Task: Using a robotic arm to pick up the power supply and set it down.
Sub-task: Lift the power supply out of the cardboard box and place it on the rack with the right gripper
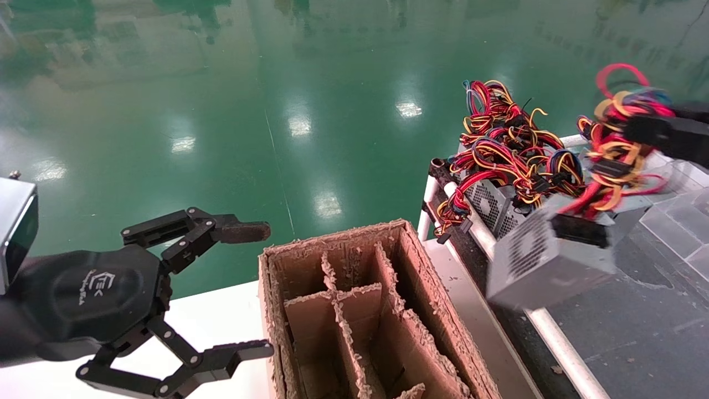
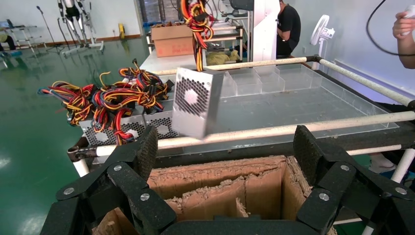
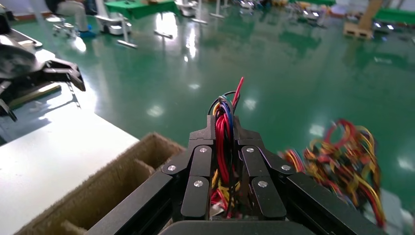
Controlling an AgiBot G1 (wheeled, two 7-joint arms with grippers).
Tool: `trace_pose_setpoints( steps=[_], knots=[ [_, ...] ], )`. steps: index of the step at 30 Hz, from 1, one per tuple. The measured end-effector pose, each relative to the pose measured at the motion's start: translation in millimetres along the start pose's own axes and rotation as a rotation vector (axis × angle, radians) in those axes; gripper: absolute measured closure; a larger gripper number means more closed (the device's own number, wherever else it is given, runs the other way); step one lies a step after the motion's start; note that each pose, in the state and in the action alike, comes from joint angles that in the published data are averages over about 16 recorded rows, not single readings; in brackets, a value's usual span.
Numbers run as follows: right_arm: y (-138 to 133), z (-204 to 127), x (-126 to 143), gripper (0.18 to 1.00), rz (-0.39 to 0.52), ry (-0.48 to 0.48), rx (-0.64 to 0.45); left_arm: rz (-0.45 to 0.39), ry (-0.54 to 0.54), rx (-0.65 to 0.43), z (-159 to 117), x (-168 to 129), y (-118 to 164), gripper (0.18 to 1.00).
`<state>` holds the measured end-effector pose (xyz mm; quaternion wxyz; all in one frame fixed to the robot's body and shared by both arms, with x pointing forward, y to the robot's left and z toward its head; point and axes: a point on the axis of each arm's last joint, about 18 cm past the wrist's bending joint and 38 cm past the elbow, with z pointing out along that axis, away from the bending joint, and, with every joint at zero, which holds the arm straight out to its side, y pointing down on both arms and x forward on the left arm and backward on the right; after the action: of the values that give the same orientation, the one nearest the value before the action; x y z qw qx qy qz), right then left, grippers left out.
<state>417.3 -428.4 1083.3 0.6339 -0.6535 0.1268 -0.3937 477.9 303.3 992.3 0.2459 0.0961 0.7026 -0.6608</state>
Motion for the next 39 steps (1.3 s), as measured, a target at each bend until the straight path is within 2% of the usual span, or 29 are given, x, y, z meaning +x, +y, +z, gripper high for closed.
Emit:
trace_pose_setpoints(
  steps=[10,19,29,39],
  knots=[
    [16.3,-49.4,7.4,0.934,0.045,0.135,-0.079,0.0,0.0,0.0,0.0,0.0,0.0,0.184],
    [32.6,-78.0,10.7,0.935,0.067,0.241,-0.062,0.0,0.0,0.0,0.0,0.0,0.0,0.184],
    [56.5,-91.0,9.4,0.935,0.078,0.299,-0.029,0.0,0.0,0.0,0.0,0.0,0.0,0.184],
    [82.9,-83.1,6.7,0.935,0.112,0.288,-0.032,0.0,0.0,0.0,0.0,0.0,0.0,0.184]
  ],
)
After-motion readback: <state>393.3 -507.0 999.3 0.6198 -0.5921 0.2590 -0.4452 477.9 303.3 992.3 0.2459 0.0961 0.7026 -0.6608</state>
